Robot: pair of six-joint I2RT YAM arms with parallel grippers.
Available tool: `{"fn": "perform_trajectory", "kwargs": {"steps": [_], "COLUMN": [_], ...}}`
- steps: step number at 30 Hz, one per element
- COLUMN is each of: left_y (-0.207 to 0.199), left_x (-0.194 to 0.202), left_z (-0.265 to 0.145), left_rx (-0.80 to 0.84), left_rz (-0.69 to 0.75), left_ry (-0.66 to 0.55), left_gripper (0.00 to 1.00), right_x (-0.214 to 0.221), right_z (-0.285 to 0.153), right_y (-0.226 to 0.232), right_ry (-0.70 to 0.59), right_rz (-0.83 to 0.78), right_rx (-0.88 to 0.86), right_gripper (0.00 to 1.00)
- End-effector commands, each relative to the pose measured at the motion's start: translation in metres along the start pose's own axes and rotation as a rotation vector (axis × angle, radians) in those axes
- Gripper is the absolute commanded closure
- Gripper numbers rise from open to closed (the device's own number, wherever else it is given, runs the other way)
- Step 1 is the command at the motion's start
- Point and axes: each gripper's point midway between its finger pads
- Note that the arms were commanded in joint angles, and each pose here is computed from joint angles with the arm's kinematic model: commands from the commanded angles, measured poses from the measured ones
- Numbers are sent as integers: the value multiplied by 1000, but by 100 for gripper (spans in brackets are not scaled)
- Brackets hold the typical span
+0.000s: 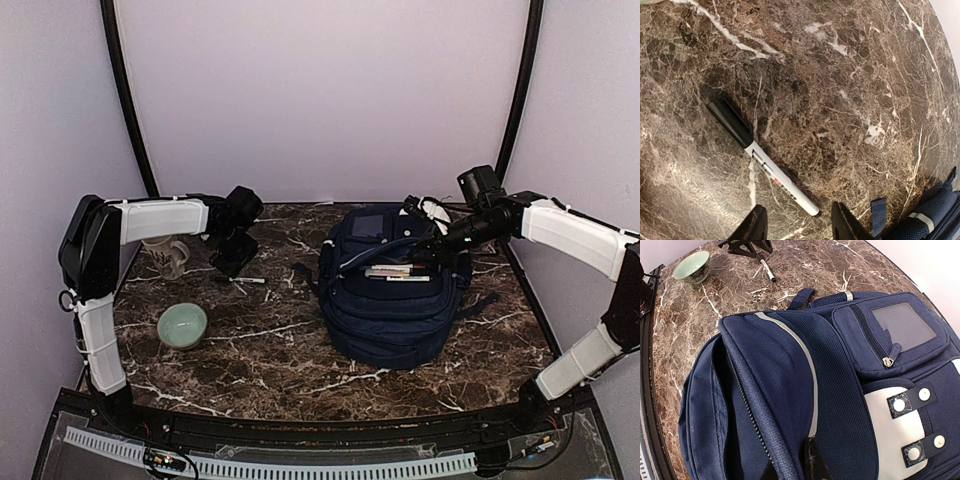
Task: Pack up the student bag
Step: Move the pen to the center of the board.
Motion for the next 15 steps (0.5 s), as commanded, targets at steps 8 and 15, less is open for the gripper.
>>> {"fn": "perform_trajectory", "kwargs": {"steps": [8, 15], "left_y": [17, 22], "left_x": [6, 5], "left_z": [27, 36], "left_rx": [-50, -68], "left_rz": [-91, -104], "left_ry": [93, 99], "left_gripper": [55, 60], "right_x": [-19, -18], "right_z": [-3, -1], "right_y": [10, 8], "right_ry": [-77, -70], "right_rz": [-57, -58], "right_rx": [-39, -35], "right_gripper": [100, 100]}}
Point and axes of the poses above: each gripper's point midway between its finger pads, its own z axis out along the fingers, its own y axis along the line the jaws close on, x = y × z, and after that the axes turned 7 degrees about z, right-handed
